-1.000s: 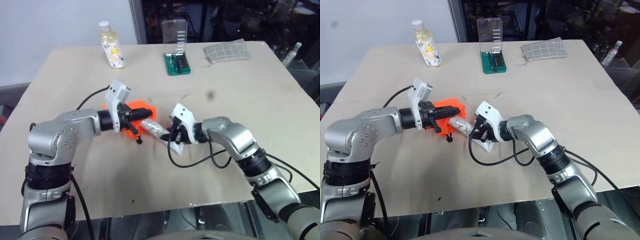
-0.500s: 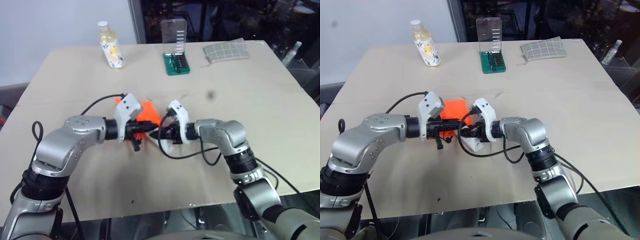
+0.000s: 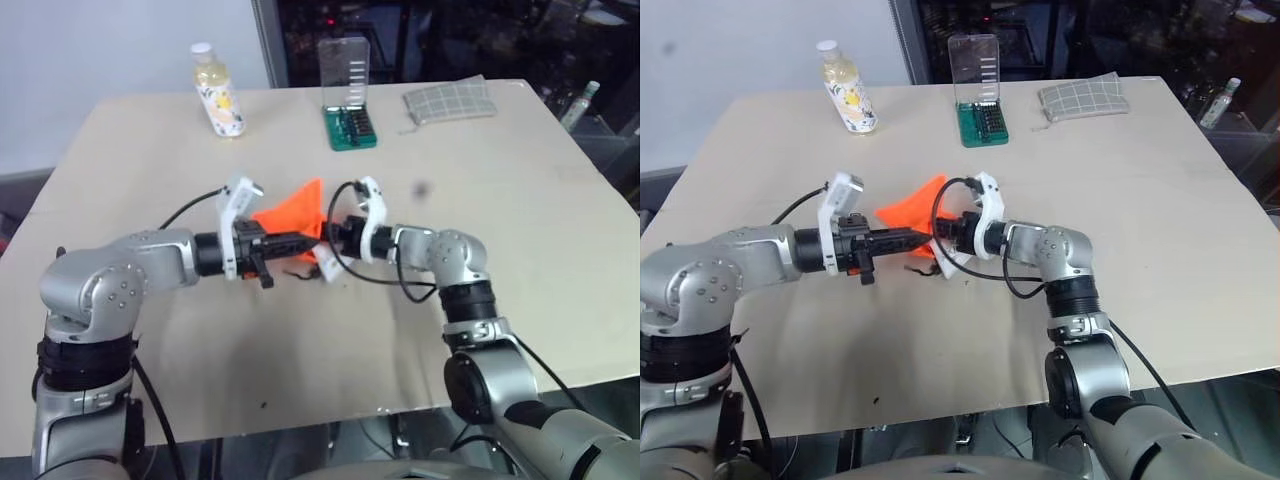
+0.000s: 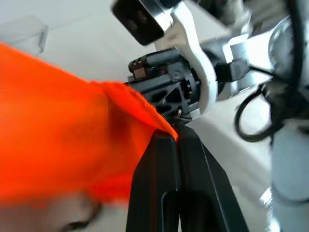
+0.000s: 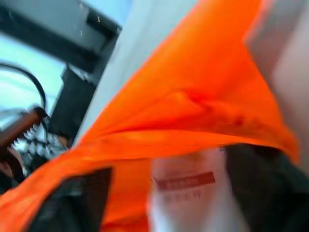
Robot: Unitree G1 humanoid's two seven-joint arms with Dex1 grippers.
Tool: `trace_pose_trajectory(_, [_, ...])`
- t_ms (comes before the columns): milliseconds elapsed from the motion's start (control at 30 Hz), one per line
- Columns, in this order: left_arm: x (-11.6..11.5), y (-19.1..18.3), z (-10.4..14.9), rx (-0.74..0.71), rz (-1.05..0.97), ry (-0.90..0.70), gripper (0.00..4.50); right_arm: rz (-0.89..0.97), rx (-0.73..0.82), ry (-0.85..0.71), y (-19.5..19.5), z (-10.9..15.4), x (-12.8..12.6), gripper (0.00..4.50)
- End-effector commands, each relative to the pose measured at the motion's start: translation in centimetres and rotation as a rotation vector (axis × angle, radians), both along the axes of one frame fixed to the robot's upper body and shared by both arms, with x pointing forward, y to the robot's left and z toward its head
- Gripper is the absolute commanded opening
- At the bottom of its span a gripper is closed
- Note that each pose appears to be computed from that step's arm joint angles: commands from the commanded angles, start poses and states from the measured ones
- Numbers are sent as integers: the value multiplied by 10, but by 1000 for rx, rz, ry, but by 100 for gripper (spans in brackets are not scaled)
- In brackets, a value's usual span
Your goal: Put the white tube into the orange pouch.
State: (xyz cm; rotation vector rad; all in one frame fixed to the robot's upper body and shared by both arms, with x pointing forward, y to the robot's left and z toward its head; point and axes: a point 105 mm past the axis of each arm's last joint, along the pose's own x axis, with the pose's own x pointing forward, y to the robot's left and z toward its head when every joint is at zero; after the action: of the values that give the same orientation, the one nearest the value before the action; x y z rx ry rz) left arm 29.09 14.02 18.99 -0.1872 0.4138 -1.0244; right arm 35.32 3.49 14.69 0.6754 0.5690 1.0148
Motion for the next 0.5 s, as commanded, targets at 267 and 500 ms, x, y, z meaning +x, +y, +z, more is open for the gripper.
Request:
trace_pose_trajectory(267, [45,-23,43,-370,117,108,0,-77,-17,-384,-55,92,-21,421])
trace_pose_trajectory(500, [59,-28,86,-550,119,87,0,-98,-285,-589,-82,81,-41,441])
